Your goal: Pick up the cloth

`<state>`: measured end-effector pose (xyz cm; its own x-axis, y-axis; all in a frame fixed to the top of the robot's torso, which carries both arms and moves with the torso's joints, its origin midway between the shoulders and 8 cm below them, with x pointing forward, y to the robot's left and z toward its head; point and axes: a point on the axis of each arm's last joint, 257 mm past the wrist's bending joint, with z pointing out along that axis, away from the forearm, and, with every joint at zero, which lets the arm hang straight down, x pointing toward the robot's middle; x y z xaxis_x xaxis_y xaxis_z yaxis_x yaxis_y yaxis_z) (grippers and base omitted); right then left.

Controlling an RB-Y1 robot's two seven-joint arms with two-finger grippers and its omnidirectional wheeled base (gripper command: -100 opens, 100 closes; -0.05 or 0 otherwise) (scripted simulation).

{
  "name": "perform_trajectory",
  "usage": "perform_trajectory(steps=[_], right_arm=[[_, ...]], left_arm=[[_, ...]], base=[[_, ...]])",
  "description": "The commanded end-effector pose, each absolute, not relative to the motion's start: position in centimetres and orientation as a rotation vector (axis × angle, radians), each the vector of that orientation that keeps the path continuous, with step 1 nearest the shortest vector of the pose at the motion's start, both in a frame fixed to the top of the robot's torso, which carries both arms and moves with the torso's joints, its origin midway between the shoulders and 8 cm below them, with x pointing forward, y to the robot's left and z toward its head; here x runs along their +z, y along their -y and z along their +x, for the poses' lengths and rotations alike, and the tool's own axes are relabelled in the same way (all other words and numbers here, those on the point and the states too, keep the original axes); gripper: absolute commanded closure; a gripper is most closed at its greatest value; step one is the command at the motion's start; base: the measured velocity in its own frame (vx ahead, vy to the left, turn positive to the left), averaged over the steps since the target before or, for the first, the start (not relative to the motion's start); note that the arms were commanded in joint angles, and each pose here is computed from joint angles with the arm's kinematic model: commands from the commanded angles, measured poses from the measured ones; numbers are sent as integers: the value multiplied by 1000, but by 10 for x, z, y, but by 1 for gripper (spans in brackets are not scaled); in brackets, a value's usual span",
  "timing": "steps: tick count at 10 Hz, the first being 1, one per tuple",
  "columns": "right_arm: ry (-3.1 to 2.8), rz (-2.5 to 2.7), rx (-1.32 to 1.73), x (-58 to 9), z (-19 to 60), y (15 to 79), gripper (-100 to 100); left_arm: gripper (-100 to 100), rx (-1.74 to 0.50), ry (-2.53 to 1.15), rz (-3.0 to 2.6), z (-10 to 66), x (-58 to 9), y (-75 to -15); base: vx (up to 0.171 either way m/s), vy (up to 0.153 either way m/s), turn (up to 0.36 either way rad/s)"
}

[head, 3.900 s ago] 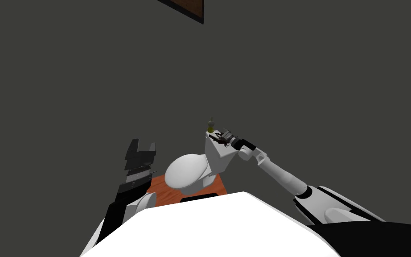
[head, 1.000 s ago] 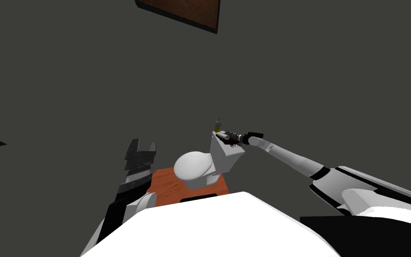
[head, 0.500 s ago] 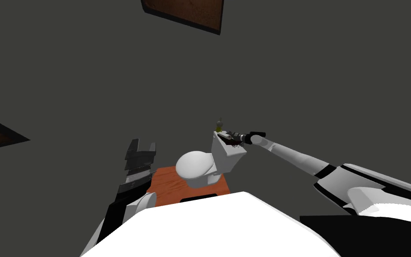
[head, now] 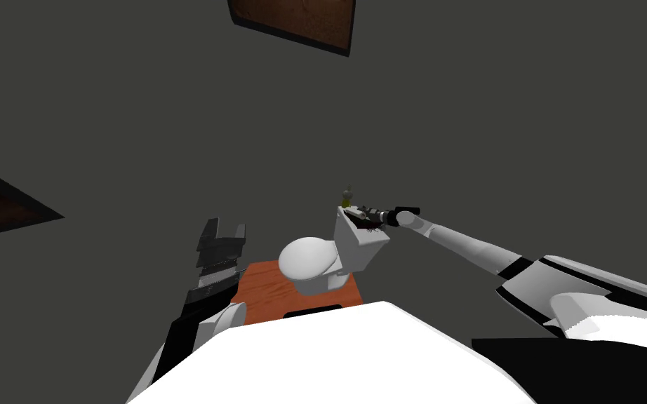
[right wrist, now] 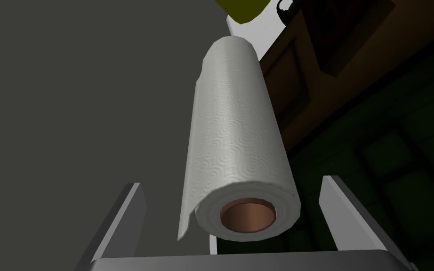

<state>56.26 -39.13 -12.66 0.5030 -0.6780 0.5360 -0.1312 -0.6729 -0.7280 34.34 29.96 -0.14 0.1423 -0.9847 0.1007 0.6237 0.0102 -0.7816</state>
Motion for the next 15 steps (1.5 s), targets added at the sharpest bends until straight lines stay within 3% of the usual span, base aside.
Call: perform_trajectory(steps=[1,5,6,10,11,12,15], right_arm=[[-624,-2127,-1123,-127,558,379,-100],[-580,-2132,-1109,-128,553,364,-100],[-578,-2132,-1109,-128,553,364,100],[-579,-2132,-1108,-129,553,364,100],[-578,-2132,-1108,-129,553,364,0],[-607,-2129,-1117,-127,556,373,100],[-651,-2124,-1131,-127,561,388,100]], left_arm=[[0,-1366,-567,-812,343,-1,-300],[0,-1366,-567,-812,343,-1,-300],[0,-1366,-567,-812,343,-1,-300],[0,-1366,-567,-812,343,-1,-300],[0,-1366,-567,-812,343,-1,-300],[0,-1366,-567,-812,343,-1,-300],[0,-1366,-567,-811,343,-1,-300]], base=[[84,16,-188],[144,54,-131],[10,6,-9],[2,1,1],[0,0,0],[-90,-23,223],[-148,-59,132]])
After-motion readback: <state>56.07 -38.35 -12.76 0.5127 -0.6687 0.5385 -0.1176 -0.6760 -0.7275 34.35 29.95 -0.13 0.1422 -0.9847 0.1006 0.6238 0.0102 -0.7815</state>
